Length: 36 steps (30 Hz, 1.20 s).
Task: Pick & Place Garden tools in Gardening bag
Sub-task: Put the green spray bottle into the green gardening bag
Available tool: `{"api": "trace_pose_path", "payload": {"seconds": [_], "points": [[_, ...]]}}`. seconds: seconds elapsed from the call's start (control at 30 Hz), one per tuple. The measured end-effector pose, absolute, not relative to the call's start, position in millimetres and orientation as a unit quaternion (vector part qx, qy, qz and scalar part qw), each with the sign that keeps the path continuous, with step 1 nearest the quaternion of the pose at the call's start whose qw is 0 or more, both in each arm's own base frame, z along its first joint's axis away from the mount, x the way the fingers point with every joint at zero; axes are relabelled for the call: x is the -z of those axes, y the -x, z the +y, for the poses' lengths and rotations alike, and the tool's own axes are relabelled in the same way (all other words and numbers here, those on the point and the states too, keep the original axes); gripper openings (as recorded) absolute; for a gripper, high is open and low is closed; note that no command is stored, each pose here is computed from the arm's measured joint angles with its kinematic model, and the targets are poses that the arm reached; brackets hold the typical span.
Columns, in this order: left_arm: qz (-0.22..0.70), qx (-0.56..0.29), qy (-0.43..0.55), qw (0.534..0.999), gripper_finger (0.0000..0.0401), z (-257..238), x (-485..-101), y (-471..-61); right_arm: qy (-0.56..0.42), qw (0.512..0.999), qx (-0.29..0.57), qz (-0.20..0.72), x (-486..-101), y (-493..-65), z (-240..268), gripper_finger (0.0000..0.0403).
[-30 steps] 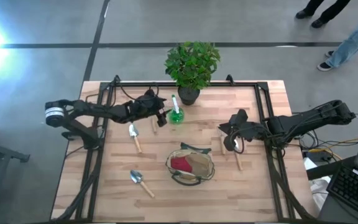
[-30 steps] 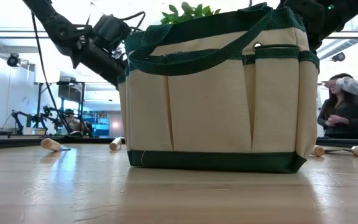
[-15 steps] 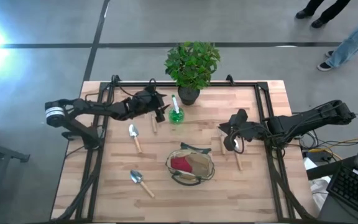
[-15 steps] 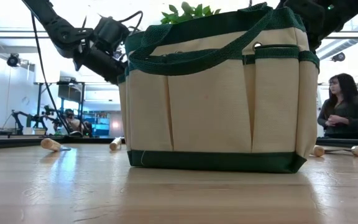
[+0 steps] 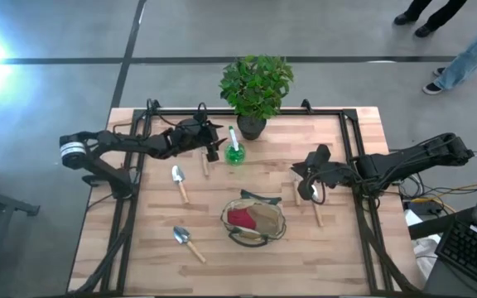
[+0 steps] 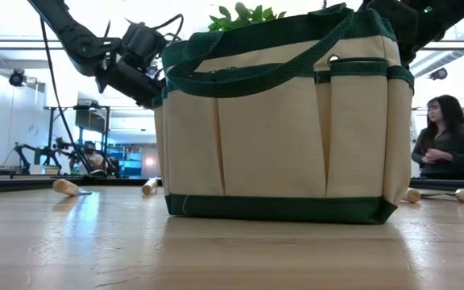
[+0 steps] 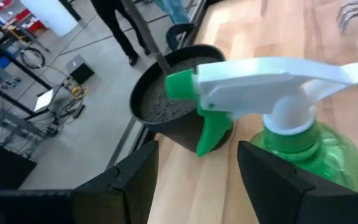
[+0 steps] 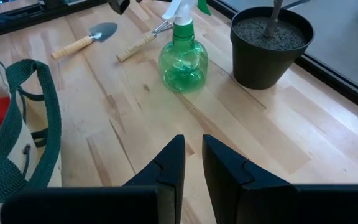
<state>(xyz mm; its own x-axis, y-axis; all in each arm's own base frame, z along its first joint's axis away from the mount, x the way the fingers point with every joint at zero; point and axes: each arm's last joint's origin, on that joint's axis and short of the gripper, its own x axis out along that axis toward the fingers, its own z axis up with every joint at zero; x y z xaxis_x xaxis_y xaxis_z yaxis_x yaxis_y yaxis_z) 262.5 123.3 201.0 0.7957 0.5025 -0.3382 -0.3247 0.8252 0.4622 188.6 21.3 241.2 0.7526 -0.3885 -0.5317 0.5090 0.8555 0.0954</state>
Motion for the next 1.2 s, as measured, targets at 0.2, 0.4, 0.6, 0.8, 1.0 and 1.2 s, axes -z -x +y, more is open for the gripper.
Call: {"api": "trace_pose_path", "payload": {"seconds": [0.2,0.4,0.6,0.8,1.0,1.2], "points": [[0.261,-0.224,-0.191,0.92,0.022,127,-182,-269,-0.119,0.928,0.245,0.255,-241,-189,20,0.0048],[0.262,-0.229,-0.182,0.92,0.022,133,-178,-280,-0.117,0.928,0.245,0.255,-241,-189,19,0.0048],[0.27,-0.225,-0.186,0.917,0.022,140,-174,-295,-0.113,0.928,0.244,0.257,-241,-189,19,0.0048],[0.265,-0.227,-0.186,0.918,0.022,144,-174,-303,-0.113,0.928,0.244,0.257,-241,-189,19,0.0048],[0.247,-0.233,-0.19,0.921,0.0212,144,-179,-304,-0.111,0.927,0.245,0.261,-241,-188,19,0.0048],[0.25,-0.233,-0.188,0.921,0.0162,145,-179,-303,-0.111,0.927,0.245,0.261,-241,-188,19,0.0048]]}}
